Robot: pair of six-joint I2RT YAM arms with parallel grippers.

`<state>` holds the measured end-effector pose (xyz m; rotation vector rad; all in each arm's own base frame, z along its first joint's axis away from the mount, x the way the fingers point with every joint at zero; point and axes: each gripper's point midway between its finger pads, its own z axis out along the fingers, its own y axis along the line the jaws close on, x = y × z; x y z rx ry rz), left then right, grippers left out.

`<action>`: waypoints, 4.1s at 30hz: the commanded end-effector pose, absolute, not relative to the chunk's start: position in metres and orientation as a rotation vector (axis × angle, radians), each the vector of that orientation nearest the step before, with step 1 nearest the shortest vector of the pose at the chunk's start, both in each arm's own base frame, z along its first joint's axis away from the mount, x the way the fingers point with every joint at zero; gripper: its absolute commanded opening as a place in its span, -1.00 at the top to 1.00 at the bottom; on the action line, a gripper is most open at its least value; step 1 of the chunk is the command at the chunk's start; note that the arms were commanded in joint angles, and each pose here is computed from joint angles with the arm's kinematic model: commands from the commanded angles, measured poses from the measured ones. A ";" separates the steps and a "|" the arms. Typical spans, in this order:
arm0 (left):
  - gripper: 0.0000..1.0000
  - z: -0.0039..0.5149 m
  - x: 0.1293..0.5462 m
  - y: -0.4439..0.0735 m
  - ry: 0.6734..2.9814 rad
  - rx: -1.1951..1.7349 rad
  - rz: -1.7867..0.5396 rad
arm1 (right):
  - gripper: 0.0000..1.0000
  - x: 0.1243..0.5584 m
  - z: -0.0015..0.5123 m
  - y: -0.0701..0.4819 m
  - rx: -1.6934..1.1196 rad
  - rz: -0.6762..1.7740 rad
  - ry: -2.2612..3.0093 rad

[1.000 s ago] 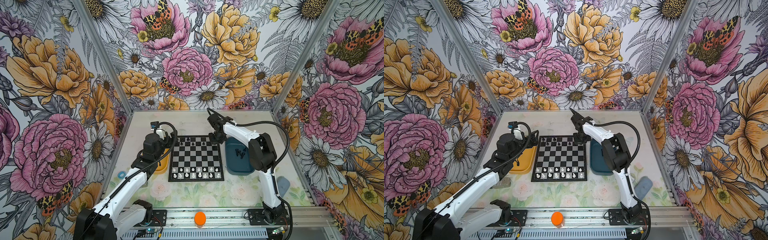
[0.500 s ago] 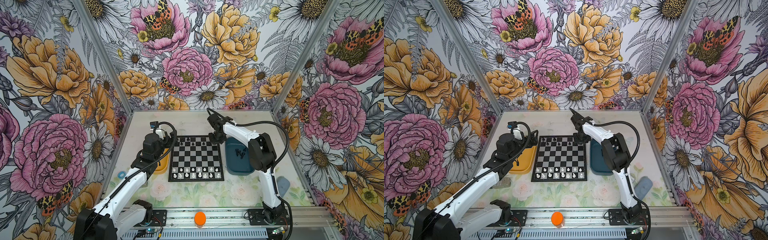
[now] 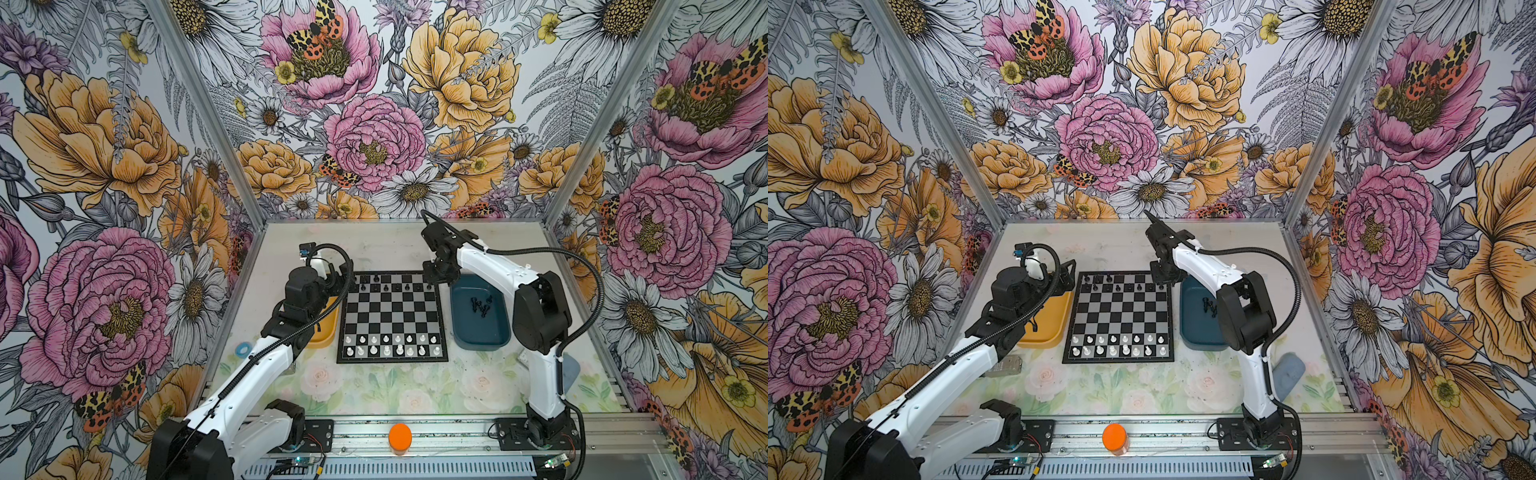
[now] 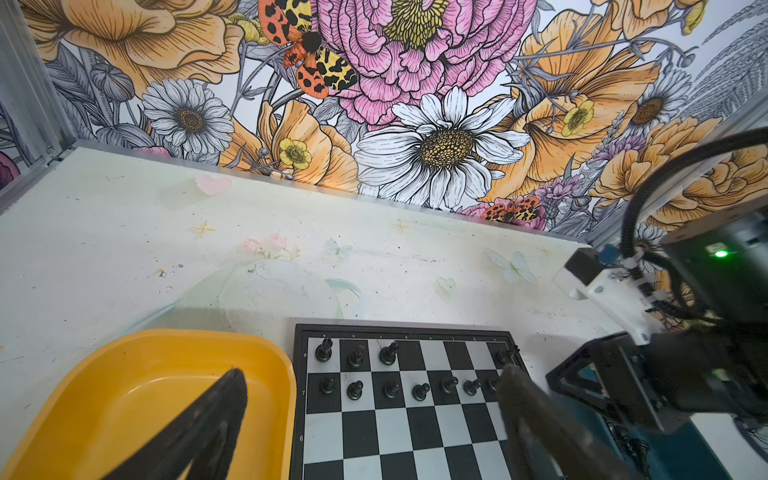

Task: Set up the chess pieces on the board
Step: 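Move the right gripper back over the teal tray, then lower the right gripper into the teal tray and grasp a black pawn, then carry the black pawn with the right gripper to the board's far rows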

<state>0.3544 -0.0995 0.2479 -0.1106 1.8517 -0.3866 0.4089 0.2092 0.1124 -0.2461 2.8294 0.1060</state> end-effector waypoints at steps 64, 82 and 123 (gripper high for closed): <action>-0.91 0.242 0.358 -0.099 1.866 -0.100 -0.391 | 0.49 0.386 0.039 0.039 0.358 -0.245 2.876; -0.91 0.242 0.359 -0.101 1.869 -0.097 -0.393 | 0.69 0.390 0.035 0.034 0.366 -0.257 2.881; -0.91 0.244 0.355 -0.095 1.858 -0.103 -0.376 | 1.00 0.439 0.166 0.195 -0.054 0.121 2.648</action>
